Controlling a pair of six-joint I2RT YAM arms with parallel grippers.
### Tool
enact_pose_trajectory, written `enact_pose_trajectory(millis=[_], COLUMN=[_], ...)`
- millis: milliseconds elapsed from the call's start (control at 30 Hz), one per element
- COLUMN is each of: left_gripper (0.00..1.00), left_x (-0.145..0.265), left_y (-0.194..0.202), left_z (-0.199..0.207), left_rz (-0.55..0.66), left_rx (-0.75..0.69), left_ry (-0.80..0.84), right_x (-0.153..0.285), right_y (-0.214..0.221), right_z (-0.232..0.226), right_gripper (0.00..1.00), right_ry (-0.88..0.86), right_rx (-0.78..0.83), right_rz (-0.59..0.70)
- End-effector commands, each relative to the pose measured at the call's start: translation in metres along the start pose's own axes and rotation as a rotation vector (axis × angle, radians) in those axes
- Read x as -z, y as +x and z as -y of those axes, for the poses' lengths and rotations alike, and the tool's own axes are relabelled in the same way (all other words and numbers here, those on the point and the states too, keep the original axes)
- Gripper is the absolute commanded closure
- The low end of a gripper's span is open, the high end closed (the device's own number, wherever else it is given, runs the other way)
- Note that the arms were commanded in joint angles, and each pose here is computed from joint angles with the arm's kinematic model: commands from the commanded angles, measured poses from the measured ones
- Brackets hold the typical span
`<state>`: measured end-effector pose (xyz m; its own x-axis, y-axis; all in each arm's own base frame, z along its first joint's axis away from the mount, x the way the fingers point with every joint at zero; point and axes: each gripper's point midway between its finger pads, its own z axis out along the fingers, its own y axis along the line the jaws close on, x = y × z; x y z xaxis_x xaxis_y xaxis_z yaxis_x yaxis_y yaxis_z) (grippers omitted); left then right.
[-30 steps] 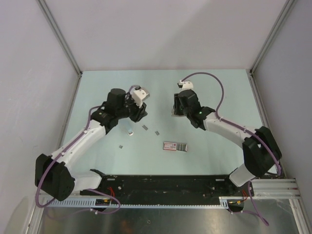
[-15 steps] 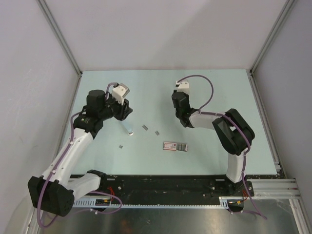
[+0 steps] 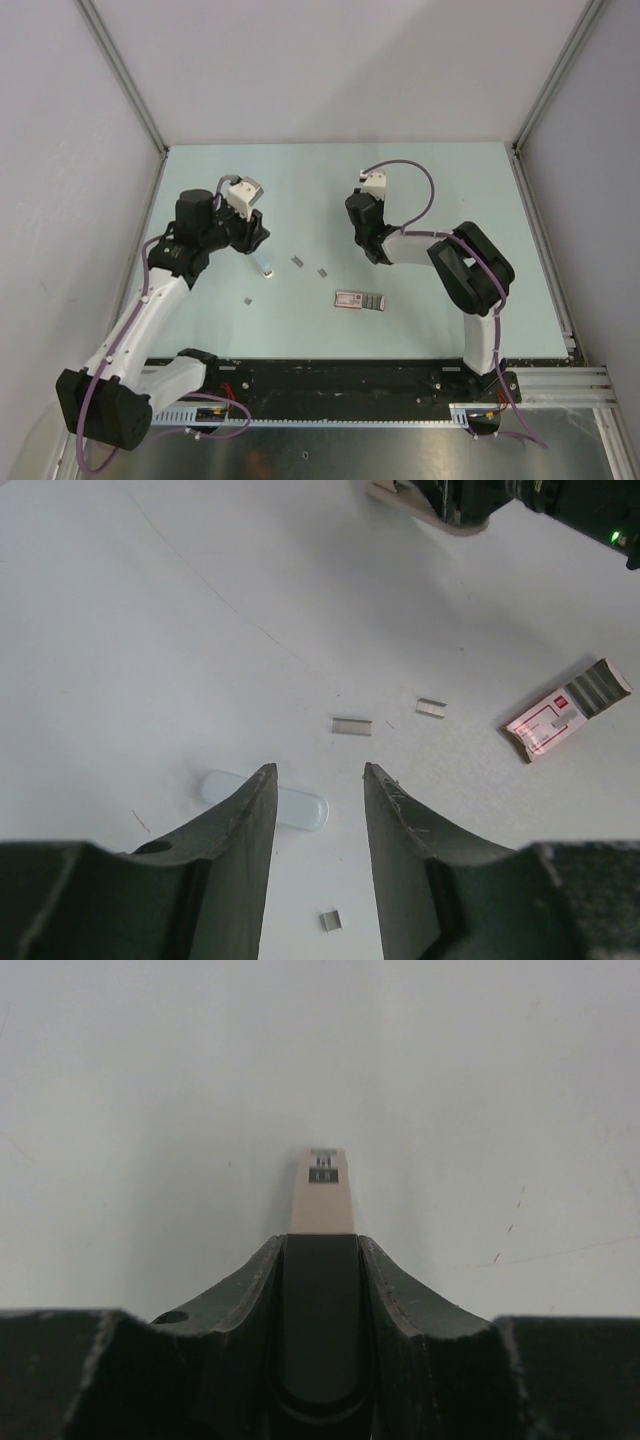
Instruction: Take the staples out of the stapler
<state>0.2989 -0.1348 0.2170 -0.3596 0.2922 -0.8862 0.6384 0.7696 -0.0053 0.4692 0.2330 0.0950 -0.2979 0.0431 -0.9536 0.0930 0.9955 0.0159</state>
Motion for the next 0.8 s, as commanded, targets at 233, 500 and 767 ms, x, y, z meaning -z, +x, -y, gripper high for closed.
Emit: enact_pose_trajectory(millis=[233,500,767], left_gripper=[0.53,0.53,0.38], left_x=[0.022,0.029,0.026], left_y=[0.001,0.002,0.009], left_z=[0.005,0.006,0.005], left_rz=[0.031,0.033,-0.021], left_rx=[-0.024,-0.032,0.001], left_ry=[-0.019,-0.033,-0.028], right_x=[0.040,0.055,0.110], right_y=[0.048,0.029,-0.019], right_z=[-0.016,-0.015,-0.021], right_gripper=[0.71,0.34,0.10], right_ry=[-0.061,-0.123,-0.260], right_rx=[-0.018,-0.032,-0.042], right_rz=[-0.167,-0.201,-0.221])
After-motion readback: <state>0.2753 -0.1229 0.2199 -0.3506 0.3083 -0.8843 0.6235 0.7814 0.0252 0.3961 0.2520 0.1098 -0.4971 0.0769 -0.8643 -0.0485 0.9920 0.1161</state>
